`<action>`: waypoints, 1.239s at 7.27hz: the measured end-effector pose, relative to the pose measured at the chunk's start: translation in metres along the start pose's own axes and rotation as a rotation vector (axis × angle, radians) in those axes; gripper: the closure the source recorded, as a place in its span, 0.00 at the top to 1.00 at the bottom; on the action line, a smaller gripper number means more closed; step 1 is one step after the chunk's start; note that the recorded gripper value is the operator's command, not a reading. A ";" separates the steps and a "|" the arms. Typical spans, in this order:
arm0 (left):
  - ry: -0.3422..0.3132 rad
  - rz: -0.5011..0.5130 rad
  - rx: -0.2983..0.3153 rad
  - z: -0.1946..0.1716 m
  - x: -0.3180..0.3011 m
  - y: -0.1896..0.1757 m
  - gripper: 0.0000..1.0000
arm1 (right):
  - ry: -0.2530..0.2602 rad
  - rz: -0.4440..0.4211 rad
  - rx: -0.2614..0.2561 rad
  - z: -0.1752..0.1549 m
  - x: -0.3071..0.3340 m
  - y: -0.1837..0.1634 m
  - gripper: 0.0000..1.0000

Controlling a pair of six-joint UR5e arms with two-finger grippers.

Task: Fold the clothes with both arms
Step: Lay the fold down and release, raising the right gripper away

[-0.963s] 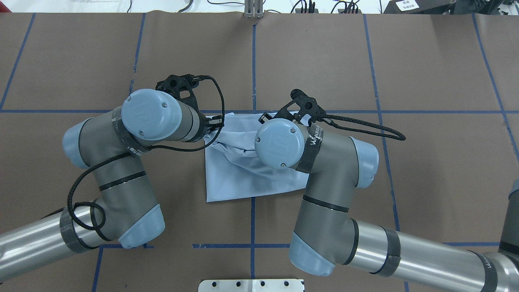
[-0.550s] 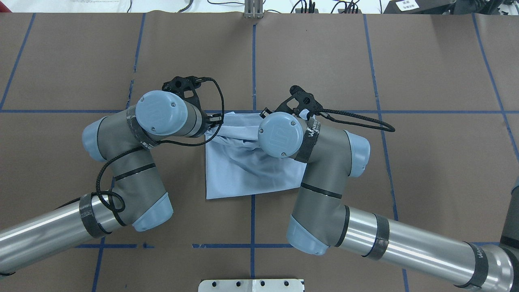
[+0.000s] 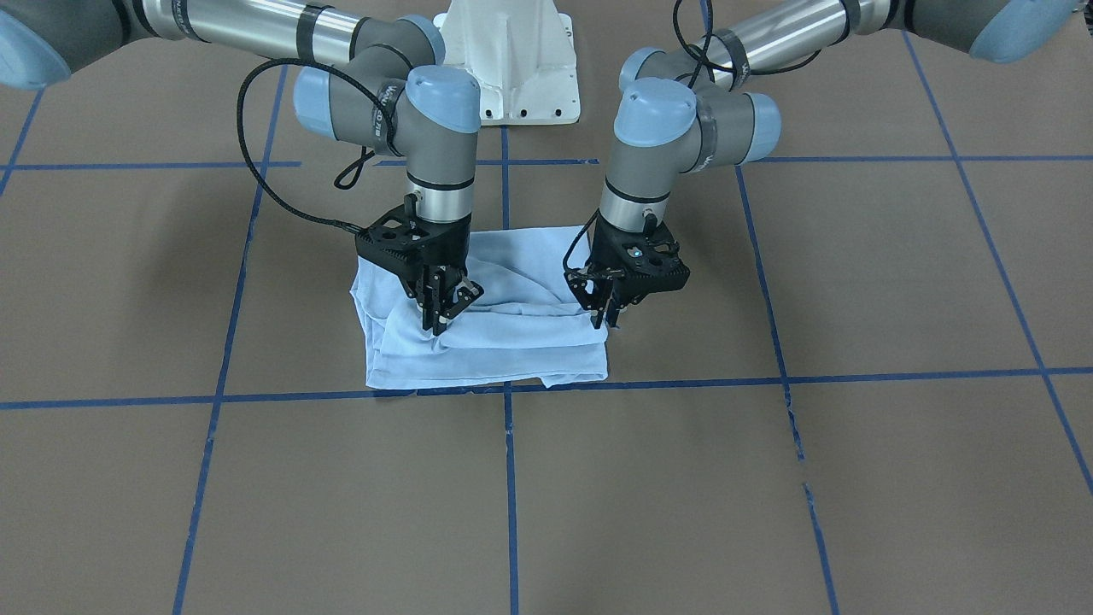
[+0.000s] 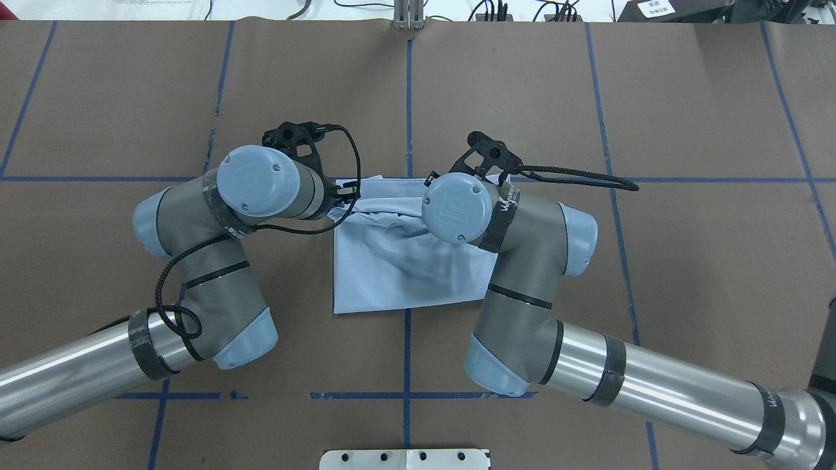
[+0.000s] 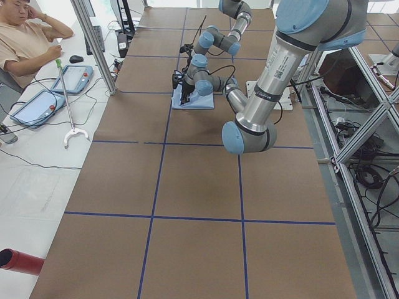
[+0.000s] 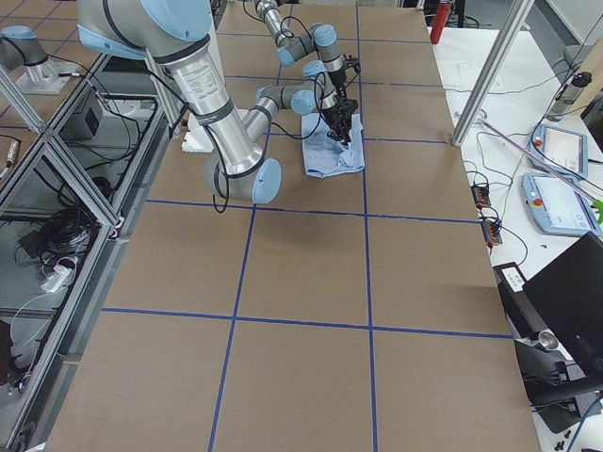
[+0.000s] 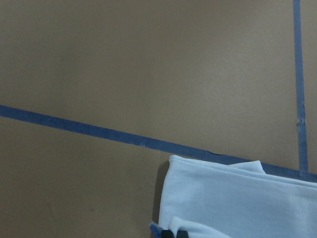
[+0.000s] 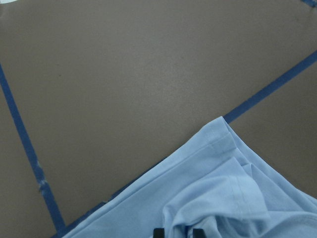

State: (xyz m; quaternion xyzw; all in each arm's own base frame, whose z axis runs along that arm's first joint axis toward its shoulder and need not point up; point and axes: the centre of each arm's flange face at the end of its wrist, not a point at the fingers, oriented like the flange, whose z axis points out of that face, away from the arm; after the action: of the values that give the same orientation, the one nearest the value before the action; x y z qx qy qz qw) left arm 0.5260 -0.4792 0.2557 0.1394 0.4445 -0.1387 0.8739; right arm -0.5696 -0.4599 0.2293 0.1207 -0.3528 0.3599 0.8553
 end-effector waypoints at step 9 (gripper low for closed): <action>0.067 0.085 -0.039 -0.032 -0.007 -0.030 1.00 | 0.023 -0.653 -0.055 0.015 0.023 0.040 1.00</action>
State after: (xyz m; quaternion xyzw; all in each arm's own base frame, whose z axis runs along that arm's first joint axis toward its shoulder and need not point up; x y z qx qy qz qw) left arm 0.4876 -0.4946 0.2393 0.1456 0.4698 -0.0878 0.8662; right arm -0.5936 -0.4263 0.2542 0.2004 -0.2952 0.0585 0.9324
